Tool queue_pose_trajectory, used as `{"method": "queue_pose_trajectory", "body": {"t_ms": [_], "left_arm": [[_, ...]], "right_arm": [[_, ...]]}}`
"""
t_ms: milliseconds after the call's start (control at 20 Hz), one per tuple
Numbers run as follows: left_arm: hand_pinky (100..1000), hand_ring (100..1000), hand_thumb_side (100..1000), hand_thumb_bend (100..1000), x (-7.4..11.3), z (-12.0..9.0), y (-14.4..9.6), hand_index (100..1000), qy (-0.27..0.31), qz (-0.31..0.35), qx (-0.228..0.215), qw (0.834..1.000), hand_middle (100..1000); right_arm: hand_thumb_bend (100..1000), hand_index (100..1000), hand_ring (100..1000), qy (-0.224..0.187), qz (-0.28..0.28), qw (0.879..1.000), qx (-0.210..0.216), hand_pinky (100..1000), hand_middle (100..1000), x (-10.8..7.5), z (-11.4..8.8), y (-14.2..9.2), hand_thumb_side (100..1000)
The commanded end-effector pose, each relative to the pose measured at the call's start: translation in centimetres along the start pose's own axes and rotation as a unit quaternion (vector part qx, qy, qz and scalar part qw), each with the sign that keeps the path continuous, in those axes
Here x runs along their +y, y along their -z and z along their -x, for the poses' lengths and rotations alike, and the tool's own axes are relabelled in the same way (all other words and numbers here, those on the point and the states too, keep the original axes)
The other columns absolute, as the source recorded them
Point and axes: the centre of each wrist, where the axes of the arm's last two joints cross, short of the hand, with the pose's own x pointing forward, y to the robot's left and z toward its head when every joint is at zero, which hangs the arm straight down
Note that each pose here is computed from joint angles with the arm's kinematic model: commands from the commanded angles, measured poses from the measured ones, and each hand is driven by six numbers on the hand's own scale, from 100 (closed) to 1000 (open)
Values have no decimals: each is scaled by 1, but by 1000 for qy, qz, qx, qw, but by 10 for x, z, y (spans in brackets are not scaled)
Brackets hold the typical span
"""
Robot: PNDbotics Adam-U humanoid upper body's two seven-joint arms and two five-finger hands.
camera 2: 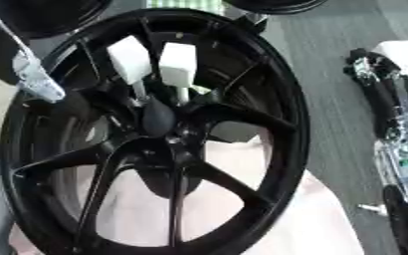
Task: Pull the pin out of the wheel hub.
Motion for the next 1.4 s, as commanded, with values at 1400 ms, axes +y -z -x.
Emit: {"method": "queue_pose_trajectory", "body": {"t_ms": [1400], "left_arm": [[785, 712, 313, 874, -13, 65, 6, 821, -18, 61, -40, 997, 740]], "right_arm": [[141, 763, 770, -8, -6, 1000, -22, 896, 723, -3, -12, 6, 677]]}}
